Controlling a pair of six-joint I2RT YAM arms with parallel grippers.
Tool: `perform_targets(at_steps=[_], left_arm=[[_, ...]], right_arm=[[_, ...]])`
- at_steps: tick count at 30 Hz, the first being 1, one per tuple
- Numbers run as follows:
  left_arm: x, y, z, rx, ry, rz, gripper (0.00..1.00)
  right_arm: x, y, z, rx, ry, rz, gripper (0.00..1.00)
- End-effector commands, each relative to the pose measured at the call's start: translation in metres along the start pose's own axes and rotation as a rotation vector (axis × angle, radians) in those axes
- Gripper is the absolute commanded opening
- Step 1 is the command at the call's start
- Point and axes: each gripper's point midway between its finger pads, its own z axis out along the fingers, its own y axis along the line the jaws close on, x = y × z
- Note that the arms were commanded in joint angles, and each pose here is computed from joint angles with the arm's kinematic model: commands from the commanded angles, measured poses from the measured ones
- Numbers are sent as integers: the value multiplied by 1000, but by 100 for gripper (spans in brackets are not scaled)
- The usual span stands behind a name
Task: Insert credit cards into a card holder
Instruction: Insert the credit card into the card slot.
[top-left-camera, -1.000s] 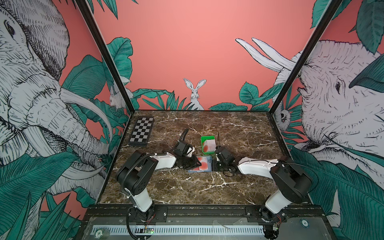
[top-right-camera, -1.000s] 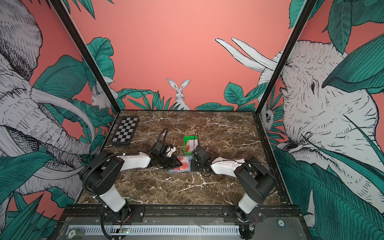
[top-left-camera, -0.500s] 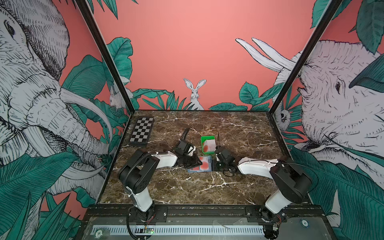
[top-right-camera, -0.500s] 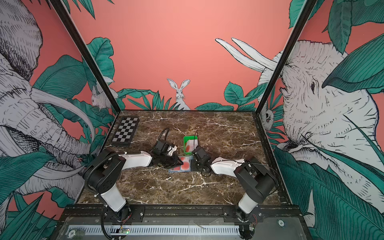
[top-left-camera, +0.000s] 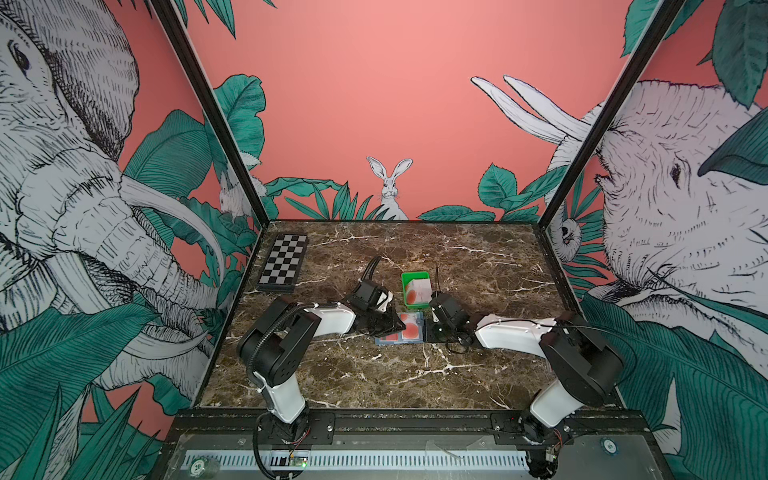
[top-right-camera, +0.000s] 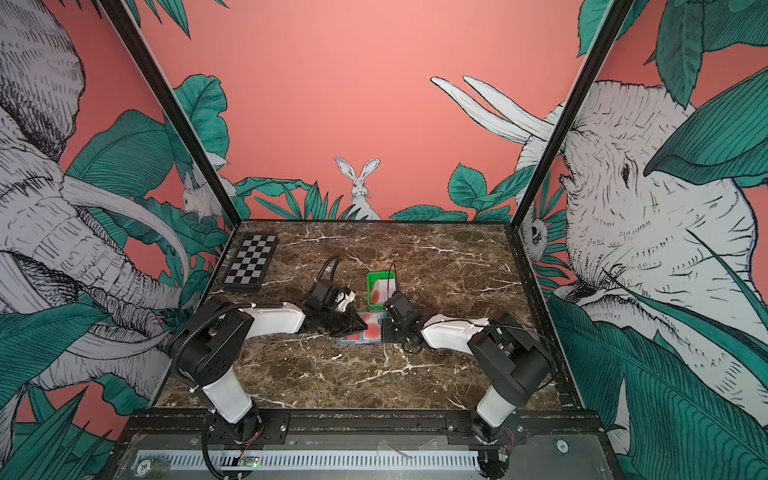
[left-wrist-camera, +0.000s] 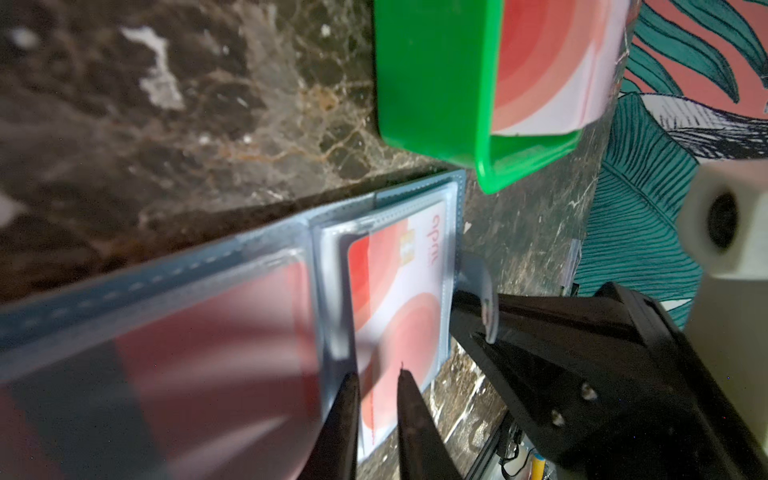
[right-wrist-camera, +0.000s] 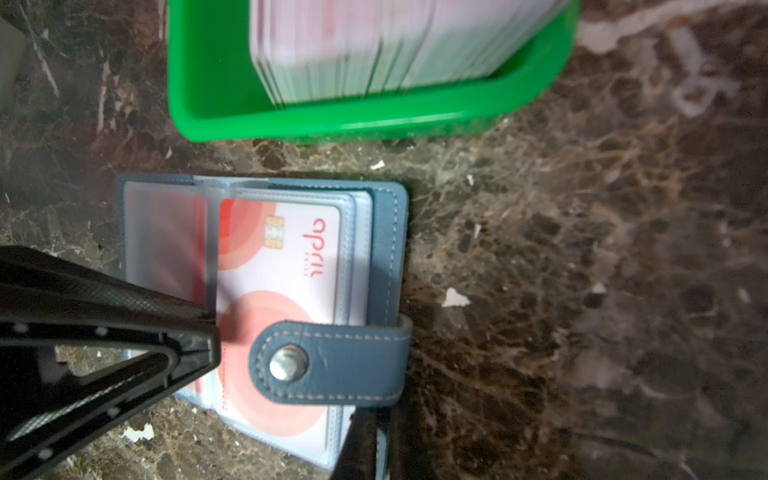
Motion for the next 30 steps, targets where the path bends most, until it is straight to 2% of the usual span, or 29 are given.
perform_targets(at_steps=[1, 15, 30], left_arm=[[-1, -3, -3, -10, -7, 15, 19], [5, 6, -9, -62, -5, 15, 10], [8, 15, -3, -90, 17, 17, 8]], right_arm=[[12, -11, 6, 35, 33, -6, 9], [7, -8, -1, 26, 15, -4, 10], [-10, 15, -21, -68, -45, -2, 17]])
